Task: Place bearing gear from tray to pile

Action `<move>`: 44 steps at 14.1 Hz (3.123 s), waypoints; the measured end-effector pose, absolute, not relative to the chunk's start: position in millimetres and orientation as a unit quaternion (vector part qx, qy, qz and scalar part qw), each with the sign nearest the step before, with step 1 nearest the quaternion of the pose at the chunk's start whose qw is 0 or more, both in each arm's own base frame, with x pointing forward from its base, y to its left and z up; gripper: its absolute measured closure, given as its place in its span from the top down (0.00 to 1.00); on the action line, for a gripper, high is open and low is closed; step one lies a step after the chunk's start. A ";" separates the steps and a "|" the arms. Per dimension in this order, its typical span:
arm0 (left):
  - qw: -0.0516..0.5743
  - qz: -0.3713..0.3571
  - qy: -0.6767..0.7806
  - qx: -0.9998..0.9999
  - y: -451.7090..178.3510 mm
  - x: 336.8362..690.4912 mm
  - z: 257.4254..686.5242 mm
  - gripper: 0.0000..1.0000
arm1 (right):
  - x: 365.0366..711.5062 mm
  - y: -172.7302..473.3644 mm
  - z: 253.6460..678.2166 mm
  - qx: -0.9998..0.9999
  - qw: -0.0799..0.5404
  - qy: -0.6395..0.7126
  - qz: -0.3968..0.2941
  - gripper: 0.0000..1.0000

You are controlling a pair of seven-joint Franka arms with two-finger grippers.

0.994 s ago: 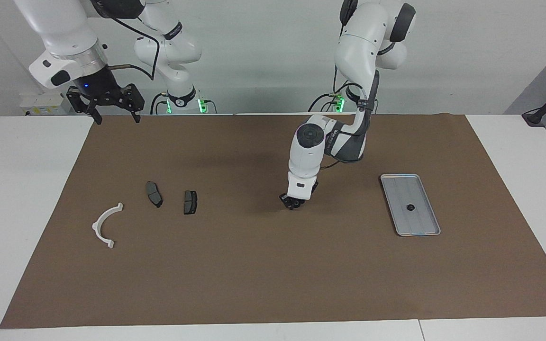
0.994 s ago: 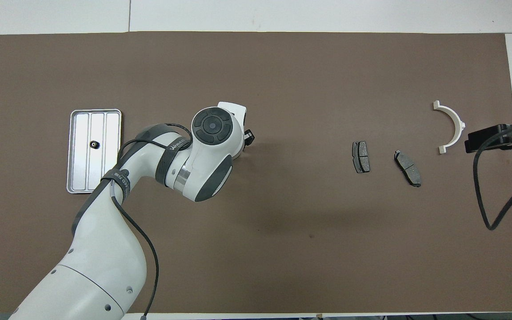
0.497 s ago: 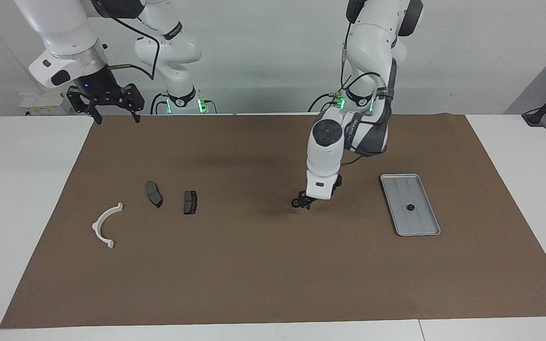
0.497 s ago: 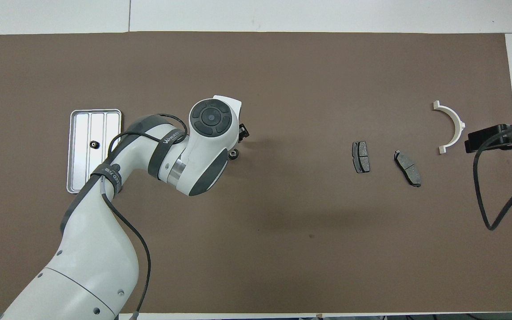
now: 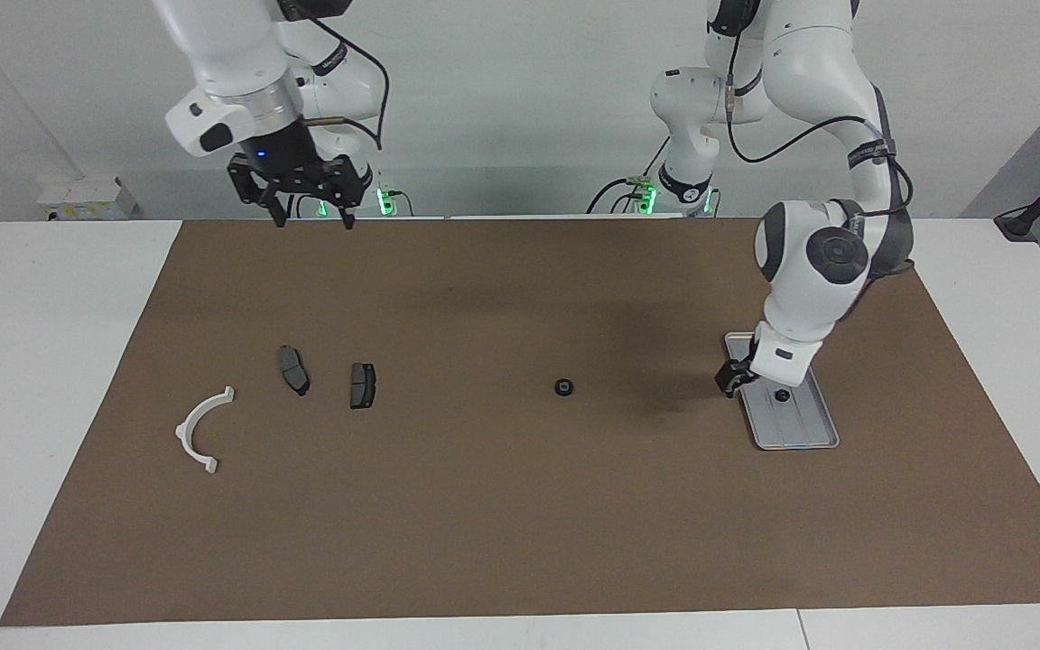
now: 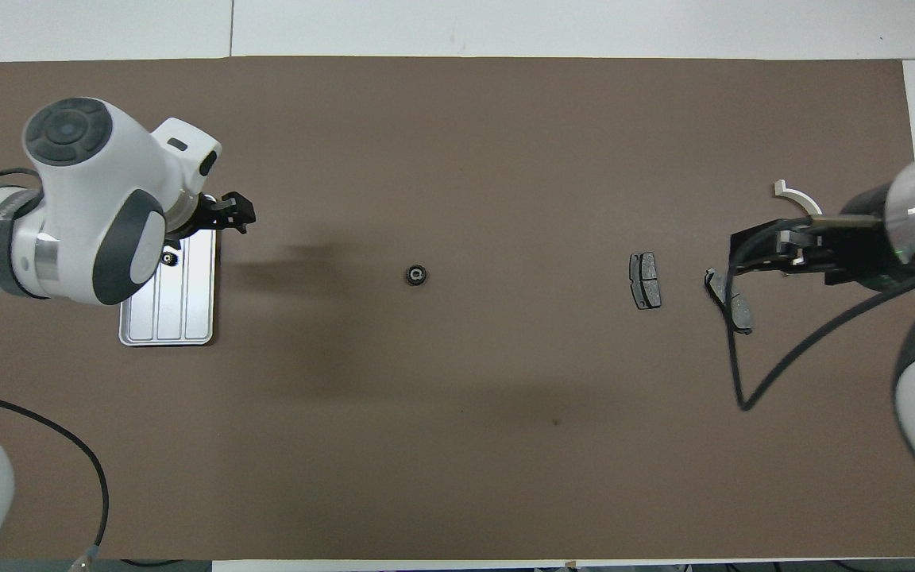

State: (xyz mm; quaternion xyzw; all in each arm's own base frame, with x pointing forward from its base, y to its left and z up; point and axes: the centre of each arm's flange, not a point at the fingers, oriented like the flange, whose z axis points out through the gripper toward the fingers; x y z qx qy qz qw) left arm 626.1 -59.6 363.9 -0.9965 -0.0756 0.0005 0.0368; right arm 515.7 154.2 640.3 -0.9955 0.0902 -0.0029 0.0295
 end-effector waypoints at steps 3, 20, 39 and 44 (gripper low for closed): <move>0.032 -0.014 -0.052 -0.998 -7.8 623.1 343.3 0.80 | 504.8 256.0 611.0 -0.990 0.040 0.135 -0.011 1.00; 0.017 -0.009 -0.056 -0.998 -8.9 603.2 304.5 0.49 | 596.7 459.4 312.8 -0.976 -0.005 0.217 -0.004 1.00; 0.015 -0.019 -0.063 -0.998 -1.3 600.9 302.4 0.41 | 588.6 470.0 281.4 -0.978 -0.002 0.207 0.000 0.79; 0.015 -0.020 -0.063 -0.998 -1.8 600.6 301.7 0.40 | 591.0 466.9 288.0 -0.978 0.000 0.210 -0.001 0.35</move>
